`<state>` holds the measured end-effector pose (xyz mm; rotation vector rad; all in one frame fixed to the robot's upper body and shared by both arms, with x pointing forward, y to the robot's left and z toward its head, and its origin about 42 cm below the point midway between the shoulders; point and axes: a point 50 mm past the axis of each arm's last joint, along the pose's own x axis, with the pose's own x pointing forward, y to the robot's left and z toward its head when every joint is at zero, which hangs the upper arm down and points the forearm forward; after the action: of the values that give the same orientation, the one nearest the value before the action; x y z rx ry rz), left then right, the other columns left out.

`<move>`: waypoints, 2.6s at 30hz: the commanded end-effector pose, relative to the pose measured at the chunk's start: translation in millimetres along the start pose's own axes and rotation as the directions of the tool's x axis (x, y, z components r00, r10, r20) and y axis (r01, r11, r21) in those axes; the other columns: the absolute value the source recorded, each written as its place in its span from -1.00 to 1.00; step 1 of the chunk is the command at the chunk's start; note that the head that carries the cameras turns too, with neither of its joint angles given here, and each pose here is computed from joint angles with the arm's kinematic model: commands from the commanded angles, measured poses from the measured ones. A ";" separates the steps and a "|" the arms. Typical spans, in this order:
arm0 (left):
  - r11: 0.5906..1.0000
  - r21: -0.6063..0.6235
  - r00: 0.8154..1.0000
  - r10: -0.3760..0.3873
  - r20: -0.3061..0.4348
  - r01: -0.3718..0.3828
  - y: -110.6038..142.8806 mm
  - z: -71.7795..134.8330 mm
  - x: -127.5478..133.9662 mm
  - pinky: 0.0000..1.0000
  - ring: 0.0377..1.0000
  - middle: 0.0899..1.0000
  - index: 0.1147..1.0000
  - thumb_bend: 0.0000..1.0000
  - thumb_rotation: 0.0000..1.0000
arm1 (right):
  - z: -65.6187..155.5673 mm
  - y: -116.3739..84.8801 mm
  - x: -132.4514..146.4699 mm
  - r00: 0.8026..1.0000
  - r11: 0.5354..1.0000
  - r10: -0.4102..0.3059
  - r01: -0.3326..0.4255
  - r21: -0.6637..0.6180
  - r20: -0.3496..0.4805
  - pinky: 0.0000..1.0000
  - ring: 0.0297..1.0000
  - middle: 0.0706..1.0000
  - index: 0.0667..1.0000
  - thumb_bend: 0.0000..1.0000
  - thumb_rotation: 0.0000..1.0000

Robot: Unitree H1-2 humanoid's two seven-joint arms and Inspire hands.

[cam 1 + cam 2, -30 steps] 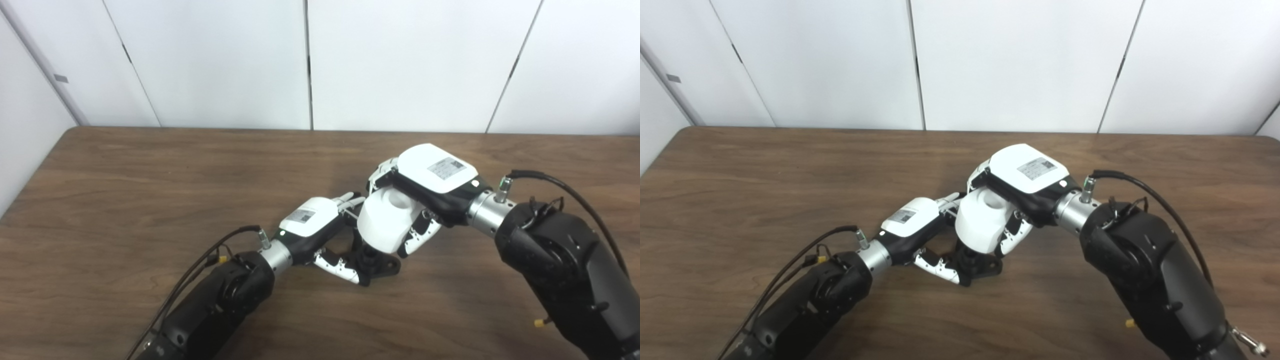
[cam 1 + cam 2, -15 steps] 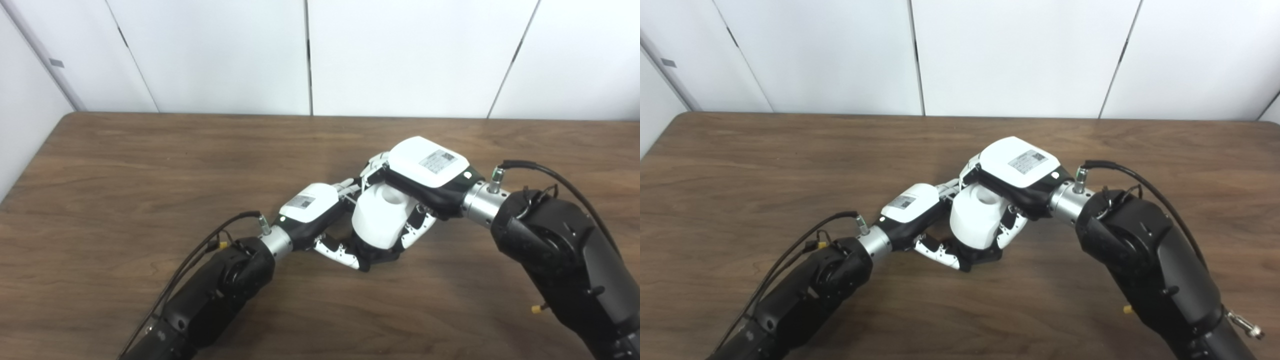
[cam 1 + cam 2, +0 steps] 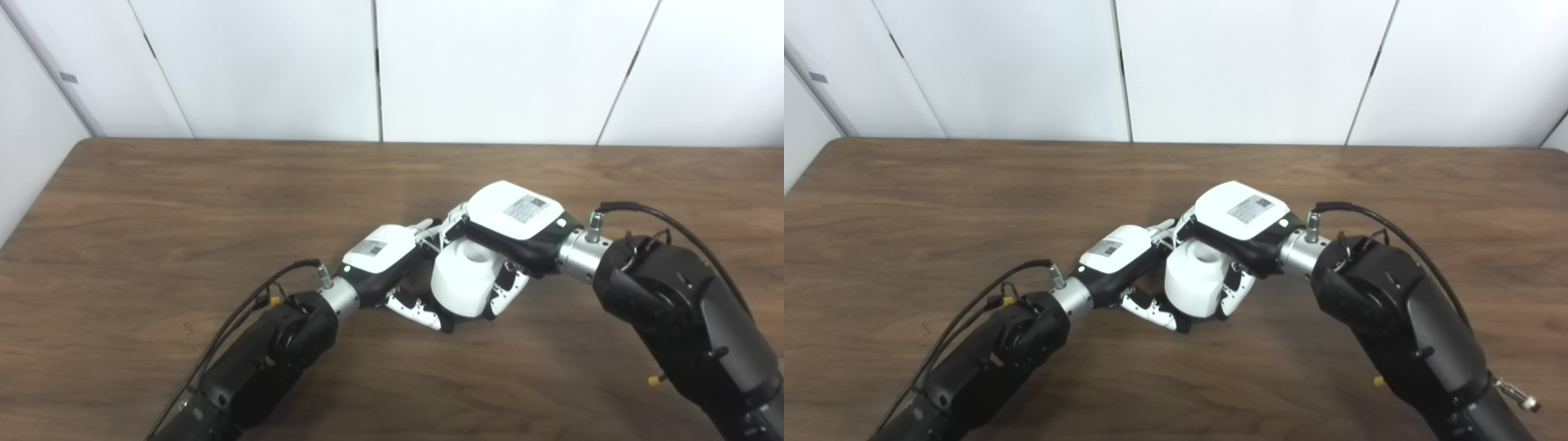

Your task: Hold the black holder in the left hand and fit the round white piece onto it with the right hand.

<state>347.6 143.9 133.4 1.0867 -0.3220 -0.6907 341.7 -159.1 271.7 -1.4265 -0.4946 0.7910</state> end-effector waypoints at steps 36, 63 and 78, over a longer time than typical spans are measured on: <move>0.988 -0.012 0.987 -0.152 -0.051 0.151 -28.3 0.8 -8.2 0.89 1.00 0.91 -0.17 0.05 -0.86 | 4.2 16.9 7.3 0.994 0.997 0.066 -0.063 -0.044 0.086 0.52 0.58 0.40 -0.11 0.05 -0.72; 0.988 -0.018 0.987 -0.152 -0.042 0.152 -27.4 2.3 -8.2 0.85 1.00 0.87 -0.17 0.05 -0.86 | 10.7 16.7 0.7 0.983 0.988 0.134 -0.123 -0.093 0.123 0.59 0.63 0.44 -0.11 0.05 -0.73; 0.984 -0.017 0.983 -0.177 -0.053 0.176 -25.9 5.5 -9.3 0.87 1.00 0.89 -0.17 0.05 -0.86 | 6.2 25.1 6.8 0.982 0.983 0.022 0.013 -0.182 0.189 0.57 0.61 0.38 -0.11 0.05 -0.73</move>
<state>343.2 140.0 138.2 1.0885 -0.2863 -0.7054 339.3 -156.5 252.4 -1.5275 -0.6982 0.8771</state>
